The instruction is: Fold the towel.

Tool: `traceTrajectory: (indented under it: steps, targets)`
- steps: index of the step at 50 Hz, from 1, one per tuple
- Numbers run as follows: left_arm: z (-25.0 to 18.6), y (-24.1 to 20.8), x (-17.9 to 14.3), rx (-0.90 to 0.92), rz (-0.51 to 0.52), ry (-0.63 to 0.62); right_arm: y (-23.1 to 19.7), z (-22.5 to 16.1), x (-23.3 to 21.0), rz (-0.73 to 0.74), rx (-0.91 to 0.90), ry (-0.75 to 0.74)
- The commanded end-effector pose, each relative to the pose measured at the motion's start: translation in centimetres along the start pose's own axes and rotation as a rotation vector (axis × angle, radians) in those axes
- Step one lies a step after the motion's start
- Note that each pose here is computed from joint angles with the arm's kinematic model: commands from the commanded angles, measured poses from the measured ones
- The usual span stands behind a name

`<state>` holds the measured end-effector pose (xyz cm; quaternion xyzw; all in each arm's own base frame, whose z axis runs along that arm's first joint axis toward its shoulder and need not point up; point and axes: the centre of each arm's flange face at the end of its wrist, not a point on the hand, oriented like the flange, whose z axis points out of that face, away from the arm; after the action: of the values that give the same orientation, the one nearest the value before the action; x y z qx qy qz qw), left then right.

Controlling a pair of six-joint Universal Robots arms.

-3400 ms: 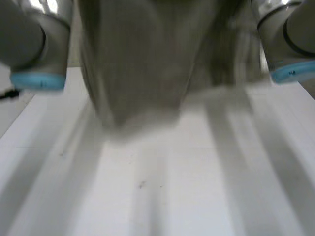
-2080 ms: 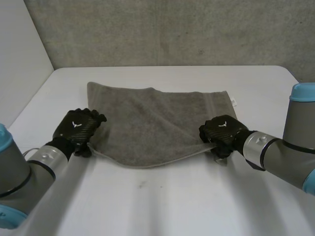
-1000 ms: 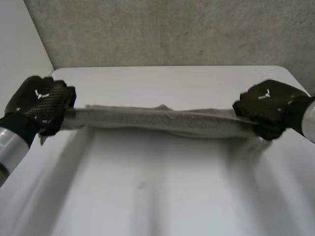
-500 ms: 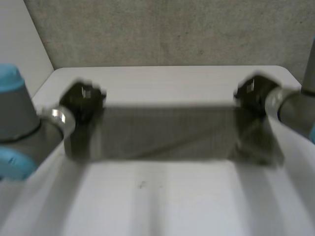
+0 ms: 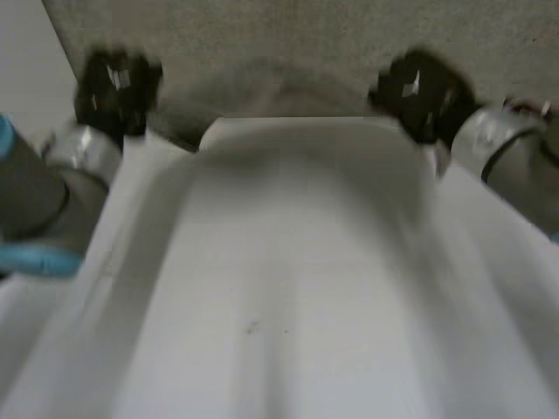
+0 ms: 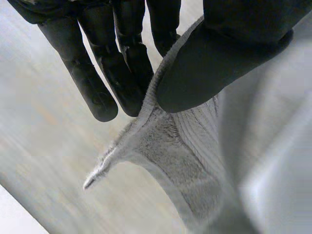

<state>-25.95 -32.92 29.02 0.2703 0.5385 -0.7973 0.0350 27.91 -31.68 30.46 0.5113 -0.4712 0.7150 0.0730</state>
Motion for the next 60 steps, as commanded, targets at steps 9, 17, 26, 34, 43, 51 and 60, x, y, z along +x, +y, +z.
traceTrajectory:
  steps: [9, 17, 26, 34, 43, 51, 60]
  targets:
    - [-9.5, 11.1, 4.8, -0.355, -0.037, 0.185, 9.4, -3.5, -11.4, 0.221, -0.346, -0.450]
    - [-9.8, 10.6, 3.7, -0.351, -0.032, 0.153, 9.7, -4.2, -10.5, 0.525, -0.415, -0.373]
    - [-10.0, 9.7, 3.3, -0.329, -0.032, 0.141, 12.3, -5.9, -10.0, 0.820, -0.471, -0.169]
    - [-10.2, 9.7, 3.3, -0.333, -0.036, 0.142, 13.9, -7.6, -10.2, 0.858, -0.526, -0.083]
    - [-10.1, 9.8, 3.2, -0.335, -0.037, 0.138, 16.2, -8.6, -9.9, 0.850, -0.571, 0.015]
    - [-10.8, 9.8, 3.6, -0.348, -0.039, 0.153, 16.4, -8.3, -8.3, 0.804, -0.557, 0.058]
    - [-12.5, 7.2, 2.7, -0.363, -0.027, 0.164, 11.5, -9.2, -3.9, 0.476, -0.484, -0.007]
